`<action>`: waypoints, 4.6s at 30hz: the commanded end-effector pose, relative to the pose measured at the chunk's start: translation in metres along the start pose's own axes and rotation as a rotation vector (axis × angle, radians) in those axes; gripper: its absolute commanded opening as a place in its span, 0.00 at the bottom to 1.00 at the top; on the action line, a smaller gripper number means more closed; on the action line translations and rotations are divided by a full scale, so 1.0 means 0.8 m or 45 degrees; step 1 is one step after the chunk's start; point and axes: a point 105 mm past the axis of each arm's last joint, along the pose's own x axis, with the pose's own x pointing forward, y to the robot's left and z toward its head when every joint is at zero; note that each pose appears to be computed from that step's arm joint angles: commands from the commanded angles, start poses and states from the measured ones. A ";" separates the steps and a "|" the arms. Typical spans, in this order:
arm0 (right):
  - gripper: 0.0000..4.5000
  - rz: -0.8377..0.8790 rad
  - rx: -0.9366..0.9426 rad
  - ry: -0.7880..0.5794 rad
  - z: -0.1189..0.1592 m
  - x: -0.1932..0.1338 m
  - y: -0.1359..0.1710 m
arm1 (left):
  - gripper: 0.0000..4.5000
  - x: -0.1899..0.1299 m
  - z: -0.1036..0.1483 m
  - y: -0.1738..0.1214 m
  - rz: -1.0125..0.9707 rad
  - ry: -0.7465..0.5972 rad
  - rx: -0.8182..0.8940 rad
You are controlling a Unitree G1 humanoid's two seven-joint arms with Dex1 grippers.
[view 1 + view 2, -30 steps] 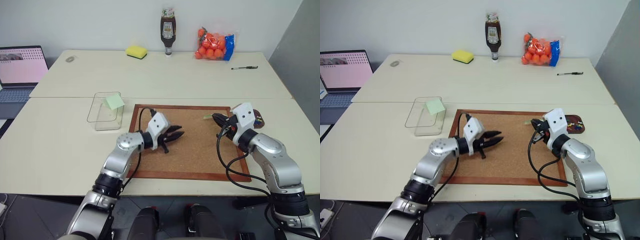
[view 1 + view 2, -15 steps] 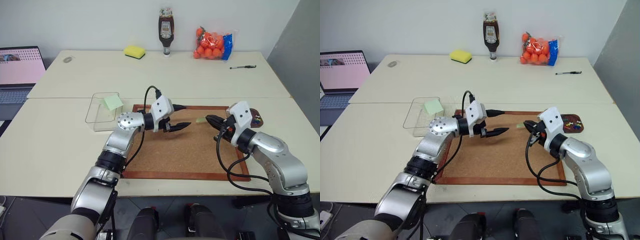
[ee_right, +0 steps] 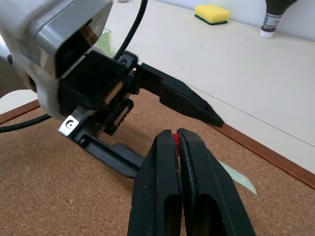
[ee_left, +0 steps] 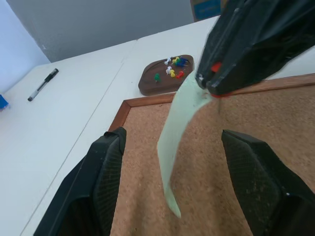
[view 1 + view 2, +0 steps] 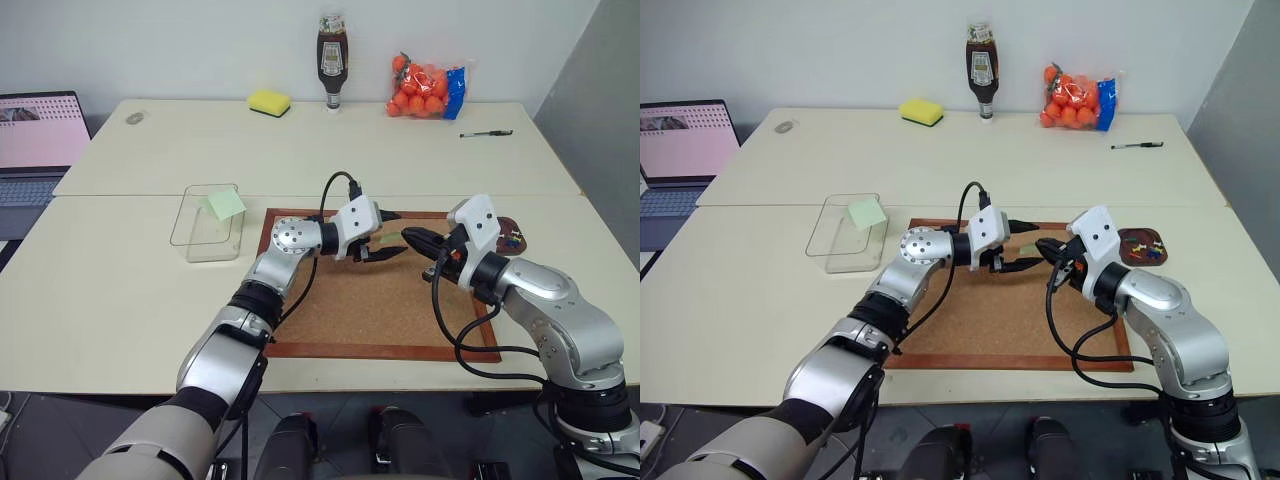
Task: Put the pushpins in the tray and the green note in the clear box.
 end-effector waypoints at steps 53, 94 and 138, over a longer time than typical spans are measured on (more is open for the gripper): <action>0.00 -0.783 -0.105 0.264 -0.060 -0.062 -0.185 | 0.01 -0.044 0.014 0.008 0.214 0.021 0.037; 0.64 -0.836 0.001 0.170 -0.055 -0.052 -0.218 | 0.00 -0.064 0.026 0.010 0.344 0.057 -0.013; 0.65 0.674 -0.299 -0.164 0.080 0.095 0.068 | 0.43 -0.345 -0.042 0.087 1.607 0.592 -0.654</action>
